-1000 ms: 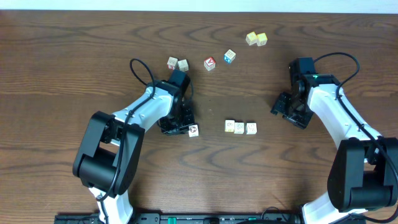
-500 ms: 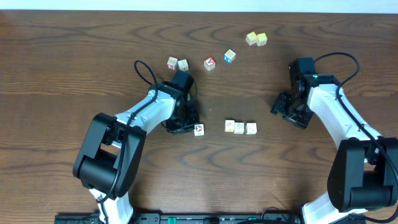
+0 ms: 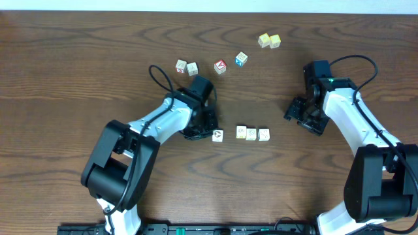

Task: Lift 4 blocks
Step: 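Close the left gripper on the white '0' block, then carry the '0' block to the left end of the row and lower it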

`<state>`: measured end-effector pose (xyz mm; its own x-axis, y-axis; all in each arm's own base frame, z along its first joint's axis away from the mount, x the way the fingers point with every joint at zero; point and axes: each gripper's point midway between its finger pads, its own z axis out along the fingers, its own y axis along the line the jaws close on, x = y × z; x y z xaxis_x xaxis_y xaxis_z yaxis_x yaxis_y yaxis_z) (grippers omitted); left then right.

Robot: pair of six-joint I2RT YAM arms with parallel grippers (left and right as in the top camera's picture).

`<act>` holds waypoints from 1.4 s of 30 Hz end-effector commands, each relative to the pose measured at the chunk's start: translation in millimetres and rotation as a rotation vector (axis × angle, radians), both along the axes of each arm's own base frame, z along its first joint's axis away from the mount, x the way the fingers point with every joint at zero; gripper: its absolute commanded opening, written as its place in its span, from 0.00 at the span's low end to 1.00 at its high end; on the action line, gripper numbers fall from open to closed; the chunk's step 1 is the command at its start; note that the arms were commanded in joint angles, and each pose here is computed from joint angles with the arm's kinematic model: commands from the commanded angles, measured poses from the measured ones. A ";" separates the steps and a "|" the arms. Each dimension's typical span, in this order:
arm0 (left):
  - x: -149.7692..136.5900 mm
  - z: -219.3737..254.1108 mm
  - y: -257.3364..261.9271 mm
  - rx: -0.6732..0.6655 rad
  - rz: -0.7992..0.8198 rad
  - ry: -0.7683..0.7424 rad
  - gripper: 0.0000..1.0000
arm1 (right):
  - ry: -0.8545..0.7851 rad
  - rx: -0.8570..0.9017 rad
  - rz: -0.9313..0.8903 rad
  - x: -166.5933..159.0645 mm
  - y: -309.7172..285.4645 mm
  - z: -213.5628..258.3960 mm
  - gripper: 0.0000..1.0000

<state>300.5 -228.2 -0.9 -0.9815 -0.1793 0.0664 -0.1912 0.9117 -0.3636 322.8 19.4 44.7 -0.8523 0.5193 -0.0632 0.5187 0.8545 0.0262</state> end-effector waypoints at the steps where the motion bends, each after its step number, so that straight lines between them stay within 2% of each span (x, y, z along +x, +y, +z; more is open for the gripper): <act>1: -8.0 -17.1 -2.1 0.036 0.008 0.017 0.08 | -0.012 -0.010 0.007 -1.4 0.0 4.5 0.69; 14: 5.5 -13.5 -11.9 0.004 0.023 -0.040 0.08 | -0.005 -0.010 0.007 -3.0 -0.1 4.4 0.69; 20: 11.9 2.9 16.1 0.017 0.092 -0.016 0.07 | 0.013 -0.011 0.008 -7.5 -0.5 4.1 0.70; 23: 5.1 15.0 36.7 0.038 0.118 0.021 0.07 | 0.014 -0.012 0.008 -7.7 -0.6 4.1 0.70; 30: -43.9 13.3 44.9 0.114 0.081 0.181 0.07 | -0.010 -0.010 0.007 -1.8 0.0 4.5 0.70; 36: -56.6 4.2 10.5 0.092 0.028 0.139 0.07 | -0.019 -0.009 0.007 0.3 0.2 4.7 0.71; 42: -52.1 2.6 -10.5 0.052 0.029 0.083 0.07 | 0.003 -0.011 0.008 -5.1 -0.3 4.3 0.70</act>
<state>248.4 -237.8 2.7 -0.9748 -0.1771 0.1353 -0.2106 0.9306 -0.2994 318.6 19.1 44.3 -0.8532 0.5192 -0.0496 0.5191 0.8546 0.0165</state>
